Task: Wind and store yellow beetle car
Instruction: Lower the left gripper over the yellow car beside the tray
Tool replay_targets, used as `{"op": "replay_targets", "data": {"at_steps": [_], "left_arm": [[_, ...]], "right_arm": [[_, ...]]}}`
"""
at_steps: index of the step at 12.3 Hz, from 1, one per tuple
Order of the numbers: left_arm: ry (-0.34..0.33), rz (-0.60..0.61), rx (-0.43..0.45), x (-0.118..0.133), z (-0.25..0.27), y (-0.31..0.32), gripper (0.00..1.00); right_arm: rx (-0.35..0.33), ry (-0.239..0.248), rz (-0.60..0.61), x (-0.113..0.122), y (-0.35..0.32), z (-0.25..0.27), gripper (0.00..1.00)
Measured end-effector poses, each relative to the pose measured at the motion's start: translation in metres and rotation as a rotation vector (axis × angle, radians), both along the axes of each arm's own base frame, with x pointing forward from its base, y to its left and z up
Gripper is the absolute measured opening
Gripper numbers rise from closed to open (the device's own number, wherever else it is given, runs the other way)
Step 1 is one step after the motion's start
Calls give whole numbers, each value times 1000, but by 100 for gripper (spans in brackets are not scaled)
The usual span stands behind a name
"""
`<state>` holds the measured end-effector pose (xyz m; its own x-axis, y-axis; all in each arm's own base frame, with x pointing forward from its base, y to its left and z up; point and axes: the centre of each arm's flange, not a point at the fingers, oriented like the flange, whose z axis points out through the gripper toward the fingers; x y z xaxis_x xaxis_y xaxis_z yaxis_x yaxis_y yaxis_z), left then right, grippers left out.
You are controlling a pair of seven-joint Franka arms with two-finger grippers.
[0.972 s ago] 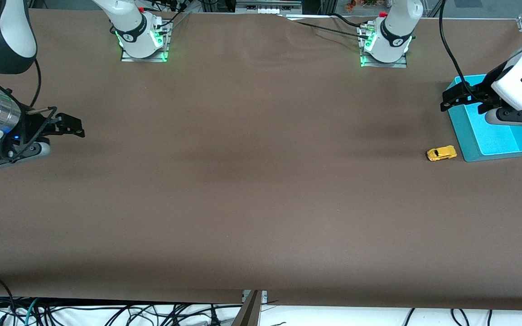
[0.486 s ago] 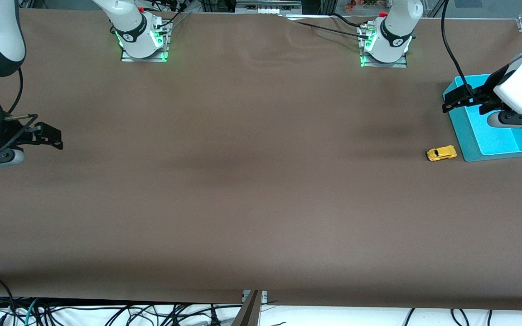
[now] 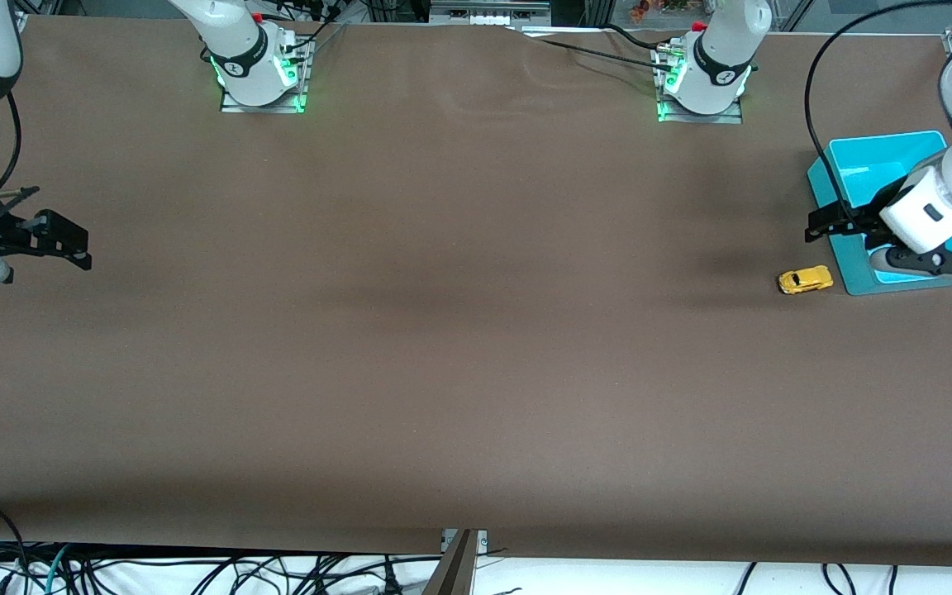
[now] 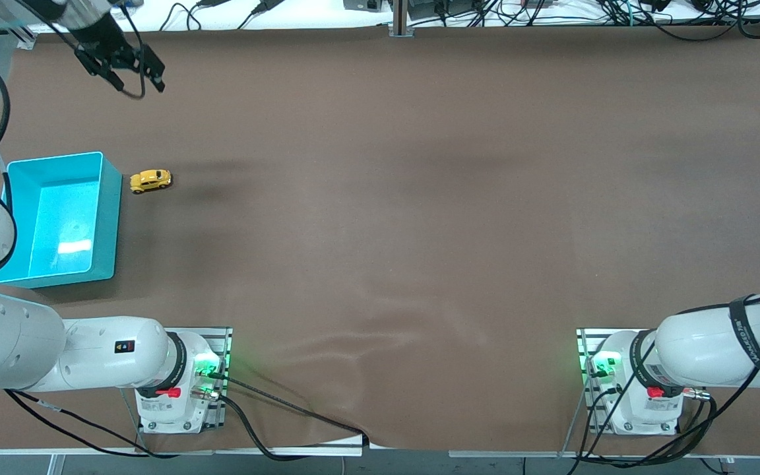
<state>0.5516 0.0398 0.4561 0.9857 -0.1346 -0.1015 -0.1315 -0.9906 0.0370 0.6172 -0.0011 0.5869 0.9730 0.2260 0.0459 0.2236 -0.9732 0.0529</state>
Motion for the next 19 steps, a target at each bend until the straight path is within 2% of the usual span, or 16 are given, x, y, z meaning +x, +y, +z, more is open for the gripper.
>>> {"op": "replay_targets", "data": {"at_steps": [2, 4, 7, 13, 16, 19], "left_arm": [[6, -99, 27, -8, -40, 10, 100], [41, -187, 21, -19, -73, 17, 100], [56, -320, 10, -29, -117, 34, 100], [45, -789, -55, -27, -197, 81, 100], [62, -944, -100, -32, -234, 93, 100], [75, -1023, -130, -36, -254, 99, 100]], "right_arm": [[-3, 37, -24, -11, -8, 5, 100], [-5, 59, -74, -17, -18, 2, 100], [-7, 106, -121, -28, -18, -15, 100], [-7, 114, -165, -31, -17, -18, 100], [-8, 126, -176, -32, -20, -19, 100], [-9, 137, -179, -34, -21, -20, 100]]}}
